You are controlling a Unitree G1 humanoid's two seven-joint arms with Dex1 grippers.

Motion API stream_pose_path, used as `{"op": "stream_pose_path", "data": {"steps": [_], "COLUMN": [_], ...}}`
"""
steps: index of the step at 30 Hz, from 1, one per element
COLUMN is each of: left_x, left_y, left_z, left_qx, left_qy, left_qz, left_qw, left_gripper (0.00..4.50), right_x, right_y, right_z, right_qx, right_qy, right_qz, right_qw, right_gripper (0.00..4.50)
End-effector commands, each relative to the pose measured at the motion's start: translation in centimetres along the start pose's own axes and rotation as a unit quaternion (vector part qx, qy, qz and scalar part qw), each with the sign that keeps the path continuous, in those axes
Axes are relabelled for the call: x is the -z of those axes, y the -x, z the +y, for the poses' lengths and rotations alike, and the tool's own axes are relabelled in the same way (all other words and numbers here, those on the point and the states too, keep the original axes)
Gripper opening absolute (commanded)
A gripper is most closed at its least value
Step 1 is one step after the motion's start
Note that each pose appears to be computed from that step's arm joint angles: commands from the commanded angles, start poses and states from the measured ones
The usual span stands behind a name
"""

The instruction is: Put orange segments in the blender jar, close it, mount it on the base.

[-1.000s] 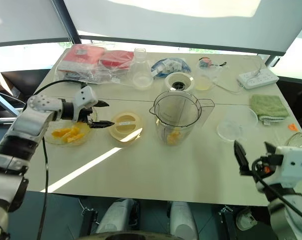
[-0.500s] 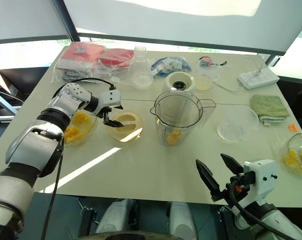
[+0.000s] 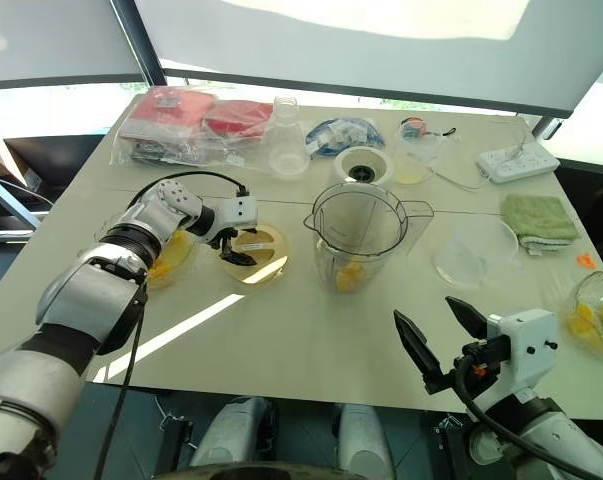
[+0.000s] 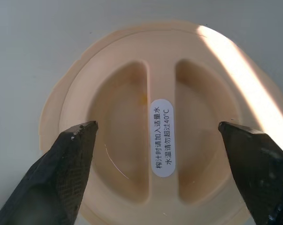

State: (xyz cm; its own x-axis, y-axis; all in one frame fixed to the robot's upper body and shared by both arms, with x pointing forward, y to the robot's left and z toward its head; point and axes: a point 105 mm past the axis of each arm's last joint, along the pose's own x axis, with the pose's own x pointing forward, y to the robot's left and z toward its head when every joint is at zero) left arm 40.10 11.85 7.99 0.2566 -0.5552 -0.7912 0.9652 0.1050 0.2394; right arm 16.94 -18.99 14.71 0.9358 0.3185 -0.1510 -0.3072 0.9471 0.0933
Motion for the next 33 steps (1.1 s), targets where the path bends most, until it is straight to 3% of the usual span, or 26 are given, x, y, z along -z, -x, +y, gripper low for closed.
{"op": "stream_pose_path", "data": {"steps": [1,3,5,8,12,19,23,27,33], "left_x": [0.9,0.8,0.6,-0.5,-5.2,-11.0,-17.6,-21.3,-25.1], "left_y": [-0.3,-0.3,-0.2,0.5,5.2,13.5,18.5,18.8,15.2], "left_z": [-0.4,-0.4,-0.2,0.5,3.3,6.3,6.2,4.7,1.3], "left_qx": [0.007,0.007,-0.001,-0.016,-0.056,-0.117,-0.118,-0.059,0.063], "left_qy": [0.002,-0.004,-0.013,-0.020,-0.064,-0.092,-0.128,-0.136,-0.153], "left_qz": [0.020,0.016,0.011,-0.018,-0.103,-0.164,-0.229,-0.267,-0.221], "left_qw": [1.000,1.000,1.000,0.999,0.991,0.975,0.958,0.952,0.961], "left_gripper": [2.12,1.03,0.24,0.25,0.25,0.25,0.25,0.25,0.25], "right_x": [-0.7,-0.6,-0.5,-0.3,0.1,0.3,0.1,-0.1,-0.6], "right_y": [-0.1,-0.2,-0.3,-0.6,-1.2,-1.9,-2.9,-4.1,-5.0], "right_z": [0.5,0.3,0.2,0.0,-0.5,-1.4,-2.2,-3.0,-3.7], "right_qx": [-0.006,-0.007,-0.009,-0.010,-0.008,0.001,0.016,0.022,0.045], "right_qy": [0.013,0.014,0.016,0.016,0.013,0.016,0.022,0.022,0.013], "right_qz": [-0.012,-0.009,-0.006,-0.004,0.000,-0.001,-0.004,-0.002,-0.004], "right_qw": [1.000,1.000,1.000,1.000,1.000,1.000,1.000,1.000,0.999], "right_gripper": [4.50,4.50,4.50,4.50,4.50,4.50,4.50,4.50,4.50]}}
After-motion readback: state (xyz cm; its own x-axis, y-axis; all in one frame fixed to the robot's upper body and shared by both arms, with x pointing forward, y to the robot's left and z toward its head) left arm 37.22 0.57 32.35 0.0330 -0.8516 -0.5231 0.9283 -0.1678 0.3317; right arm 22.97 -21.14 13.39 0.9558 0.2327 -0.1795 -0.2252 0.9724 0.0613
